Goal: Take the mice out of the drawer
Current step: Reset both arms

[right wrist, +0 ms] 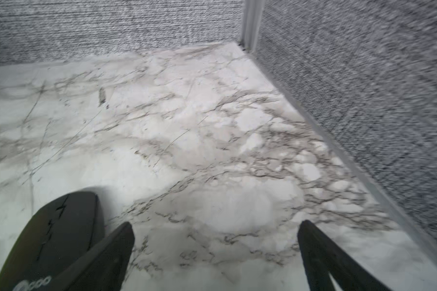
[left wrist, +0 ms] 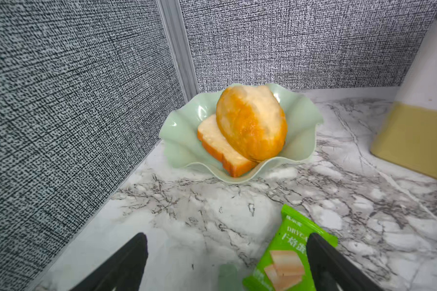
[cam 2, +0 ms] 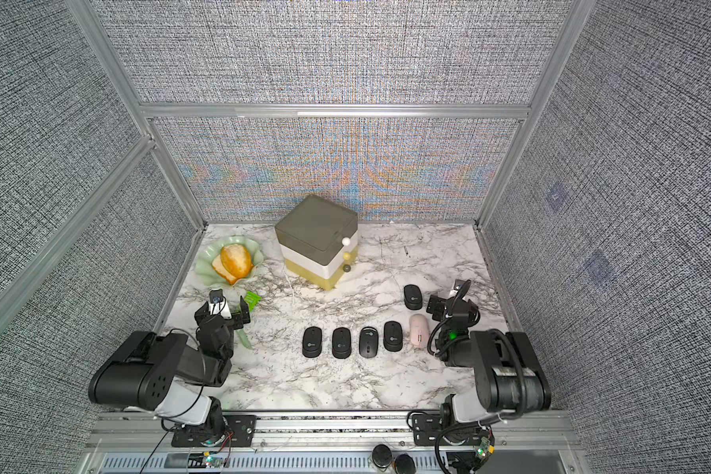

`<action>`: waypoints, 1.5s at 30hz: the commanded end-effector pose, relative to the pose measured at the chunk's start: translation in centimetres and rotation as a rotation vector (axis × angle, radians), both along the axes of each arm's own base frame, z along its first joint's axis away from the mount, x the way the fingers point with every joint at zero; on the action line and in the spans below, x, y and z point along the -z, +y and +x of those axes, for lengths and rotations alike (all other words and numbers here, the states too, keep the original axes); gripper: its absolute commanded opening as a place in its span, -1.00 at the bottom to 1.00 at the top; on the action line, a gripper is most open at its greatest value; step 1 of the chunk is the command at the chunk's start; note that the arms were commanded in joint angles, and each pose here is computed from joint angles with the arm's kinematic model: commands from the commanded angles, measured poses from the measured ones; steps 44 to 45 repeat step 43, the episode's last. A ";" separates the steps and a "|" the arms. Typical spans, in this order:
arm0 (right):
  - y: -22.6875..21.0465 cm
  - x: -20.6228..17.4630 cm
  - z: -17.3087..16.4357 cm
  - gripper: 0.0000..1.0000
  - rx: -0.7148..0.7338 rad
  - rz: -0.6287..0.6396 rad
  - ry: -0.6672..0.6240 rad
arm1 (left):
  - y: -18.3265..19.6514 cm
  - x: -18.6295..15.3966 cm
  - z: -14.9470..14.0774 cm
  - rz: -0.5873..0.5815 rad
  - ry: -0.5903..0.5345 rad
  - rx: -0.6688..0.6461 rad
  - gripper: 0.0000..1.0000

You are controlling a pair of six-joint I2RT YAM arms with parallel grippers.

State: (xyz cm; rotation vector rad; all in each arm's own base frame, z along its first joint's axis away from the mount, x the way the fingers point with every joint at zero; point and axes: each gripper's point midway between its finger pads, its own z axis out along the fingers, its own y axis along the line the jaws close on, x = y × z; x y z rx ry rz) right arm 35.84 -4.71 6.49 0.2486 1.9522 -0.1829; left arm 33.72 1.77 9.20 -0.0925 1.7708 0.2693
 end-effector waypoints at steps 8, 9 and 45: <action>-0.1 -3.4 2.0 0.98 0.026 -0.025 -0.113 | 0.3 -4.1 1.7 -0.036 -0.151 0.006 0.99; -0.1 -3.6 2.0 0.98 0.024 -0.029 -0.134 | 0.3 -4.1 1.7 -0.036 -0.155 0.008 0.99; 0.0 -3.6 2.1 0.98 0.017 -0.032 -0.133 | -1.4 -3.6 2.5 -0.042 -0.119 0.141 0.99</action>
